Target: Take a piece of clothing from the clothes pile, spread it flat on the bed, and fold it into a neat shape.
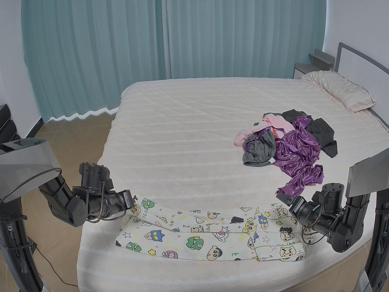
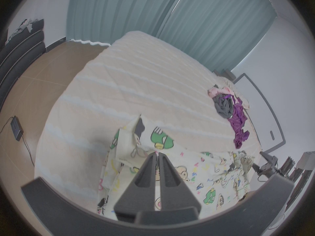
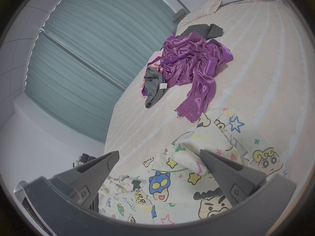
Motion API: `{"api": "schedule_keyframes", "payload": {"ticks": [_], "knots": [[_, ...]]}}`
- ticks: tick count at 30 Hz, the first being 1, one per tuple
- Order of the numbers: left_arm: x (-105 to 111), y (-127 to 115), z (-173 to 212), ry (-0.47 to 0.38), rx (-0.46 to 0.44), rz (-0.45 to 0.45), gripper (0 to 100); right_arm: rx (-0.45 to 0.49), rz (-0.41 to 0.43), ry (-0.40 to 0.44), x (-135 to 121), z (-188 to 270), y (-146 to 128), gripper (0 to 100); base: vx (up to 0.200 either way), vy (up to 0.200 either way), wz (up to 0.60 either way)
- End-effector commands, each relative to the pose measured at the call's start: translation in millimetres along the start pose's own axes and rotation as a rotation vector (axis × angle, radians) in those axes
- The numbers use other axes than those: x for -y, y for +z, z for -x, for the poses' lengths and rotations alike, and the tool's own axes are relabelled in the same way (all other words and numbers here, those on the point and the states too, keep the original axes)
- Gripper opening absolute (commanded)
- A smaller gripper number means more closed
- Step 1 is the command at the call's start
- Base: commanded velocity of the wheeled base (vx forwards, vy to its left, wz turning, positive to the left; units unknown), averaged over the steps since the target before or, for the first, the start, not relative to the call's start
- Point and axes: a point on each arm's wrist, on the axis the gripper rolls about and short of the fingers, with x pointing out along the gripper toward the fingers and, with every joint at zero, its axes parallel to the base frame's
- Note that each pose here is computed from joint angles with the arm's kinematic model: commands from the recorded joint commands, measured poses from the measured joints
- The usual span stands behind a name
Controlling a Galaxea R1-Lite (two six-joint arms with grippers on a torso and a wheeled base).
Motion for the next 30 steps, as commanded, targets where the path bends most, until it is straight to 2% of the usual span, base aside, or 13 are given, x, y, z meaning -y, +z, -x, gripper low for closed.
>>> {"api": "schedule_keyframes", "payload": {"ticks": [1, 16, 19, 24, 26, 30], "knots": [[7.1, 19.8, 7.8, -0.033, 0.081, -0.004, 0, 0.009, 0.000, 0.010, -0.7, -0.2, 0.7, 100, 0.000, 0.000, 0.00], [10.2, 30.1, -1.5, -0.132, 0.273, 0.014, 0, -0.009, -0.001, -0.012, 5.8, -5.3, -4.0, 100, 0.000, 0.000, 0.00], [3.1, 23.4, -0.7, -0.128, 0.285, 0.022, 0, -0.010, -0.003, -0.013, 6.0, -5.0, -4.2, 100, 0.000, 0.000, 0.00], [-10.1, 0.3, 0.2, -0.095, 0.239, 0.024, 0, -0.011, -0.003, -0.015, 6.3, -5.2, -4.4, 100, 0.000, 0.000, 0.00], [-25.7, -15.1, 0.4, -0.071, 0.229, 0.038, 0, -0.012, -0.005, -0.016, 6.5, -4.9, -4.6, 100, 0.000, 0.000, 0.00], [-41.5, -27.9, -5.1, -0.050, 0.234, 0.052, 0, -0.013, -0.005, -0.017, 6.6, -4.7, -4.8, 100, 0.000, 0.000, 0.00]]}}
